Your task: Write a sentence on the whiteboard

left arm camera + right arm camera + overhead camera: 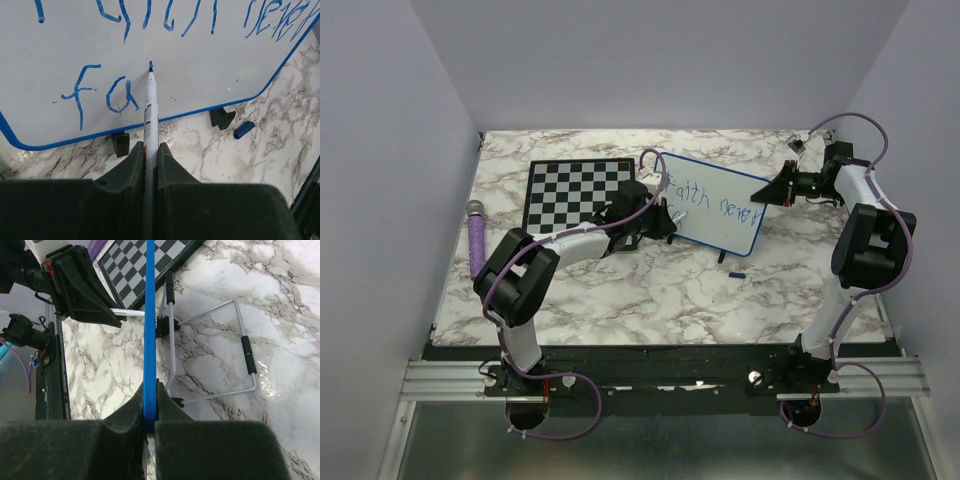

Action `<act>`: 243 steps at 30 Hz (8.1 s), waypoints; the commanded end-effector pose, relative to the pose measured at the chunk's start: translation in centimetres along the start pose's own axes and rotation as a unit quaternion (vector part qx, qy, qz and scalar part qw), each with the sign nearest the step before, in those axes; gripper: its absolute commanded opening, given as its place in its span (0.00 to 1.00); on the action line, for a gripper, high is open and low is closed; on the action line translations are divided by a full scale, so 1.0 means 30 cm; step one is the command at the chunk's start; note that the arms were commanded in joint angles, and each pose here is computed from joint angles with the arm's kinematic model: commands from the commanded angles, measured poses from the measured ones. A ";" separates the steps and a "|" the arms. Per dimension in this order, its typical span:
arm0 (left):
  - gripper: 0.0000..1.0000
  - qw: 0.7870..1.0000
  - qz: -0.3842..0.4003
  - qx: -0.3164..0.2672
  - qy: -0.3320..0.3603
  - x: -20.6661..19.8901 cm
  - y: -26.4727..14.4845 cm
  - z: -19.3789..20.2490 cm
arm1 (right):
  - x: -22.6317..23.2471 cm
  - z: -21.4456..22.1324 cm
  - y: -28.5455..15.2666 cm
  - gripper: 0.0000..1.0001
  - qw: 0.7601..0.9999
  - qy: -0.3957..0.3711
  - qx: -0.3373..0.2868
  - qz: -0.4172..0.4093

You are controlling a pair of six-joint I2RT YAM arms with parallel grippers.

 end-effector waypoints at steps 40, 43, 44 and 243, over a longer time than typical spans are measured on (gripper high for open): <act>0.00 1.000 -0.014 0.005 -0.006 0.005 0.004 0.005 | -0.014 -0.012 0.004 0.01 1.000 -0.021 0.001 0.000; 0.00 1.000 -0.013 0.006 -0.004 0.002 0.009 0.002 | -0.016 -0.012 0.004 0.00 1.000 -0.022 0.002 0.001; 0.00 1.000 -0.013 0.006 -0.004 0.000 0.009 0.001 | -0.015 -0.012 0.004 0.01 1.000 -0.022 0.001 0.000; 0.00 0.998 -0.041 0.043 0.006 -0.031 -0.006 0.147 | -0.012 -0.013 0.004 0.01 1.000 -0.023 0.001 -0.002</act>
Point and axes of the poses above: each gripper's point midway between its finger pads, its own y axis out along the fingers, its own x axis along the line the jaws close on, z = x × y, the point moved 4 cm from there along -y, back along the fingers, and after that the axes turned 5 degrees about -y, right-handed, at the moved point
